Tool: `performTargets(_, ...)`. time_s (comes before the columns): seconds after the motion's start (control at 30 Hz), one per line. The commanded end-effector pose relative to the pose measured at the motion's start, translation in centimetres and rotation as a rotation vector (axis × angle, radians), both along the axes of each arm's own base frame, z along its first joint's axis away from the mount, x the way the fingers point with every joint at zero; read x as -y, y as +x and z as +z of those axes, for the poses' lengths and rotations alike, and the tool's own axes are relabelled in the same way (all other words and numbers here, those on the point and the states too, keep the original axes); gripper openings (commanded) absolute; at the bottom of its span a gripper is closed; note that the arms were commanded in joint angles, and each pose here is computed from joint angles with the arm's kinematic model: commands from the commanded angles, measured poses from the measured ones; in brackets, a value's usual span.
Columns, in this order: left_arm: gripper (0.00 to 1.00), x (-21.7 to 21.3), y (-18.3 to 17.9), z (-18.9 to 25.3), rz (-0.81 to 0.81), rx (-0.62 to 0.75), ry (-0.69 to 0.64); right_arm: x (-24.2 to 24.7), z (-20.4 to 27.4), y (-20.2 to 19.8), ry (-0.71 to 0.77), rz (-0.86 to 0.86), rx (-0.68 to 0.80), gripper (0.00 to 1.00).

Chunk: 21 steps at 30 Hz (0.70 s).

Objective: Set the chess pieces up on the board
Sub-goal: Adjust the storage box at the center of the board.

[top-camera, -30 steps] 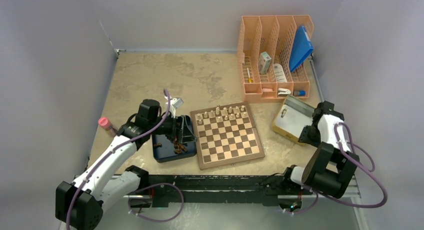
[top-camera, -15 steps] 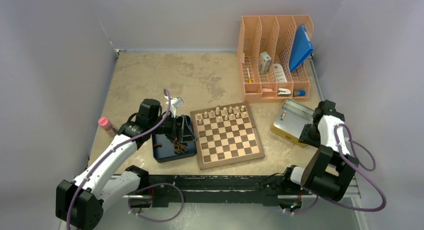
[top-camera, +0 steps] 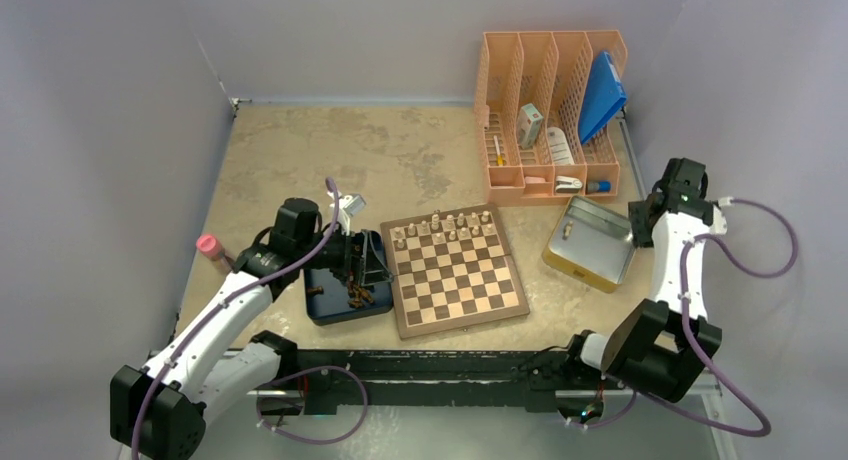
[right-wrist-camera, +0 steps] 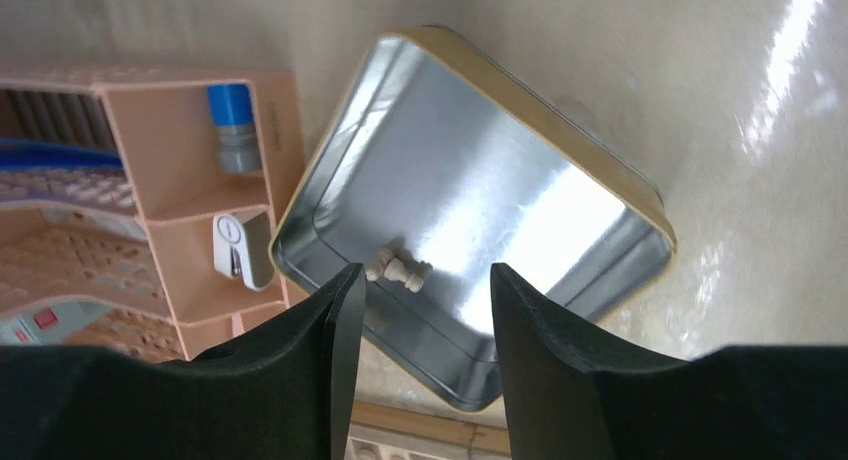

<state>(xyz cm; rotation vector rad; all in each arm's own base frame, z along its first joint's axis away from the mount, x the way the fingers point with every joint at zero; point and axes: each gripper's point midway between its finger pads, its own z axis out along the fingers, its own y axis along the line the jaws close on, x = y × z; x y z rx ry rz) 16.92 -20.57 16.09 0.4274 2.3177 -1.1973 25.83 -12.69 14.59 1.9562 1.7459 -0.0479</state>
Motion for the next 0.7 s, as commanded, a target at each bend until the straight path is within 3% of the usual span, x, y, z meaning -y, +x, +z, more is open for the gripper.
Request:
performTargets(0.0, 0.77, 0.6, 0.5, 2.1, -0.022, 0.076, -0.041, 0.2, 0.2, 2.7, -0.146, 0.456, -0.022, 0.50)
performTargets(0.2, 0.77, 0.6, 0.5, 2.1, -0.021, 0.080, -0.044, -2.2, 1.9, 6.9, -0.315, 0.960, 0.118, 0.49)
performTargets(0.37, 0.77, 0.6, 0.4, 2.2, -0.023, 0.078, -0.043, -4.0, 3.3, 9.1, -0.422, 1.239, 0.153, 0.52)
performTargets(0.57, 0.77, 0.6, 0.4, 2.2, -0.029, 0.080, -0.047, -6.4, 2.7, 9.9, -0.657, 1.608, -0.124, 0.53)
performTargets(0.67, 0.77, 0.6, 0.4, 2.3, -0.026, 0.084, -0.047, -7.1, 0.9, 8.4, -0.674, 1.685, -0.212, 0.51)
